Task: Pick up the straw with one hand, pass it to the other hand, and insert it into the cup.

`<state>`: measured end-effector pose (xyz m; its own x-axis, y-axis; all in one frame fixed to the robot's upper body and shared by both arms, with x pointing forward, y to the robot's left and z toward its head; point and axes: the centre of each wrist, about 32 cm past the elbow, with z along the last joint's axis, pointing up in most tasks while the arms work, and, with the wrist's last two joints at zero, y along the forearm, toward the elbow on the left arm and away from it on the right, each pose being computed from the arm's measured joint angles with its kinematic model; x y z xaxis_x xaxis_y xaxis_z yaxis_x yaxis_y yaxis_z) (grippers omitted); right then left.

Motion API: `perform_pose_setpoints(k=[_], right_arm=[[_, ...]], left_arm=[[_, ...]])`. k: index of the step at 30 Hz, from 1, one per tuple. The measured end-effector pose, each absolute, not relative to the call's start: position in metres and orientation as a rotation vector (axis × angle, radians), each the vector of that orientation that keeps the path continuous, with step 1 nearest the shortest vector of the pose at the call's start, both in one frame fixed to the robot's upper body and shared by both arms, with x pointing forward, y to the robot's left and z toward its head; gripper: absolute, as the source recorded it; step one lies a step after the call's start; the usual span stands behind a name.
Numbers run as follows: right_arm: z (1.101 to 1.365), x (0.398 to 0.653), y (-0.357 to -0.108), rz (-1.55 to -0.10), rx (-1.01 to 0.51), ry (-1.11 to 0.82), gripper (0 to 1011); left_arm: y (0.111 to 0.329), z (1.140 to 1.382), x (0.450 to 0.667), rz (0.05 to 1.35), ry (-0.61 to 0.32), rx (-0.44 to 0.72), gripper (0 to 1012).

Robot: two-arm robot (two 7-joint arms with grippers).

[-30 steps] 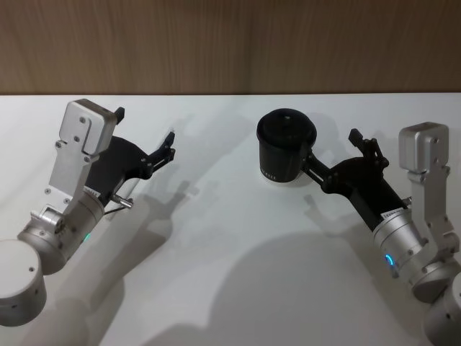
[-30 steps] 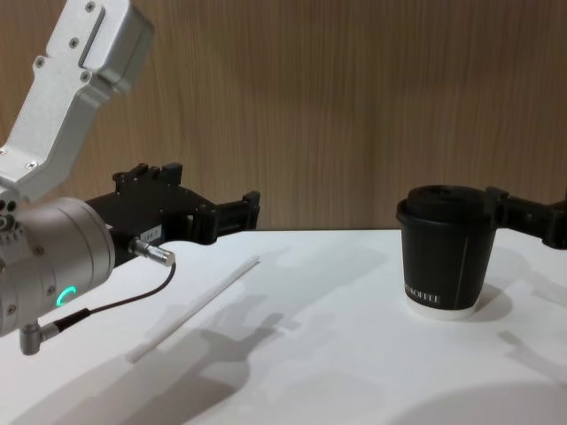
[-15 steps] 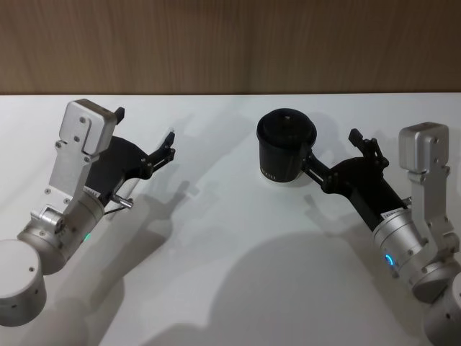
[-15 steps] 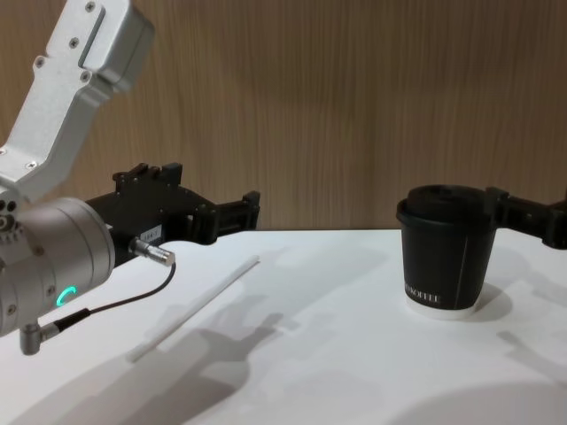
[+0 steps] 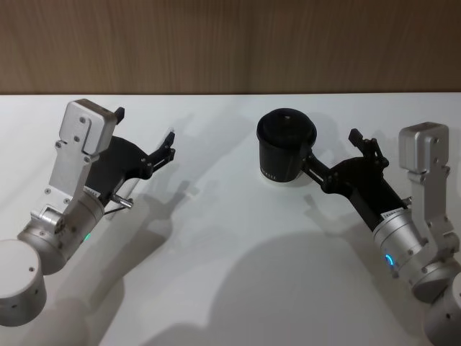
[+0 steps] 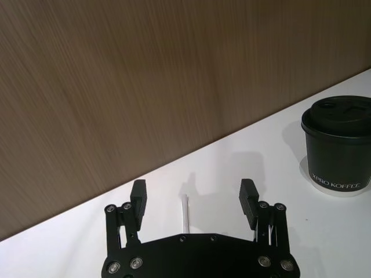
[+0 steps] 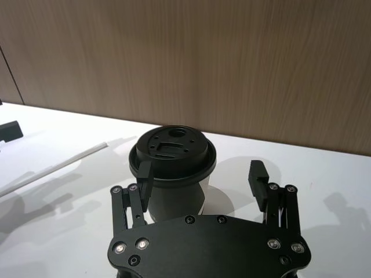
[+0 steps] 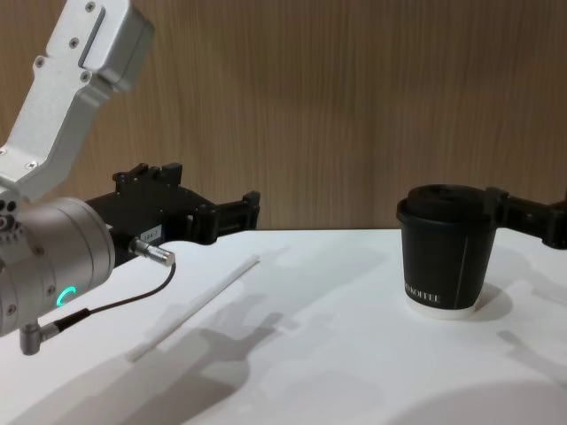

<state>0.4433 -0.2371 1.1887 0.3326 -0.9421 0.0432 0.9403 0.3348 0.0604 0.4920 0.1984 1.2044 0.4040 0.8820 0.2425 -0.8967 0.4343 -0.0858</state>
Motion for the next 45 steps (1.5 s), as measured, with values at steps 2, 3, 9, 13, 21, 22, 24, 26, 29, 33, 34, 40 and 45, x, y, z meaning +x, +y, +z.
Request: perform_pose_setpoints(k=[2, 3, 9, 13, 21, 22, 24, 26, 29, 33, 34, 40, 45], right_arm=[[1.189, 0.443, -0.237, -1.229, 0.026, -0.075, 1001], [1.189, 0.443, -0.237, -1.229, 0.026, -0.075, 1001], [1.189, 0.443, -0.237, -1.229, 0.026, -0.075, 1001], [1.189, 0.443, -0.237, -1.229, 0.026, -0.075, 1001], [1.189, 0.443, -0.237, -1.229, 0.026, -0.075, 1001], [1.189, 0.443, -0.237, -1.229, 0.026, -0.075, 1001], [1.189, 0.443, -0.237, -1.229, 0.026, -0.075, 1001], [1.189, 0.443, -0.237, -1.229, 0.026, -0.075, 1001], [1.189, 0.443, -0.237, -1.229, 0.026, -0.075, 1001], [1.189, 0.443, -0.237, -1.229, 0.026, -0.075, 1001], [1.189, 0.443, -0.237, -1.229, 0.026, -0.075, 1001], [1.189, 0.443, -0.237, -1.229, 0.026, -0.075, 1001], [1.189, 0.443, -0.237, -1.229, 0.026, -0.075, 1001]], left_arm=[[0.198, 1.204, 0.492, 1.124, -0.268, 0.061, 1003], [0.198, 1.204, 0.492, 1.124, -0.267, 0.061, 1003], [0.198, 1.204, 0.492, 1.124, -0.268, 0.061, 1003], [0.198, 1.204, 0.492, 1.124, -0.267, 0.061, 1003], [0.198, 1.206, 0.492, 1.115, -0.256, 0.072, 1003], [0.197, 1.206, 0.492, 1.113, -0.255, 0.074, 1003], [0.197, 1.209, 0.492, 1.107, -0.249, 0.082, 1003], [0.196, 1.211, 0.493, 1.100, -0.244, 0.090, 1003], [0.195, 1.216, 0.493, 1.090, -0.235, 0.104, 1003], [0.194, 1.223, 0.493, 1.079, -0.222, 0.119, 1003], [0.194, 1.224, 0.493, 1.078, -0.221, 0.120, 1003], [0.196, 1.236, 0.494, 1.068, -0.195, 0.142, 1003], [0.198, 1.244, 0.494, 1.063, -0.173, 0.148, 1003]])
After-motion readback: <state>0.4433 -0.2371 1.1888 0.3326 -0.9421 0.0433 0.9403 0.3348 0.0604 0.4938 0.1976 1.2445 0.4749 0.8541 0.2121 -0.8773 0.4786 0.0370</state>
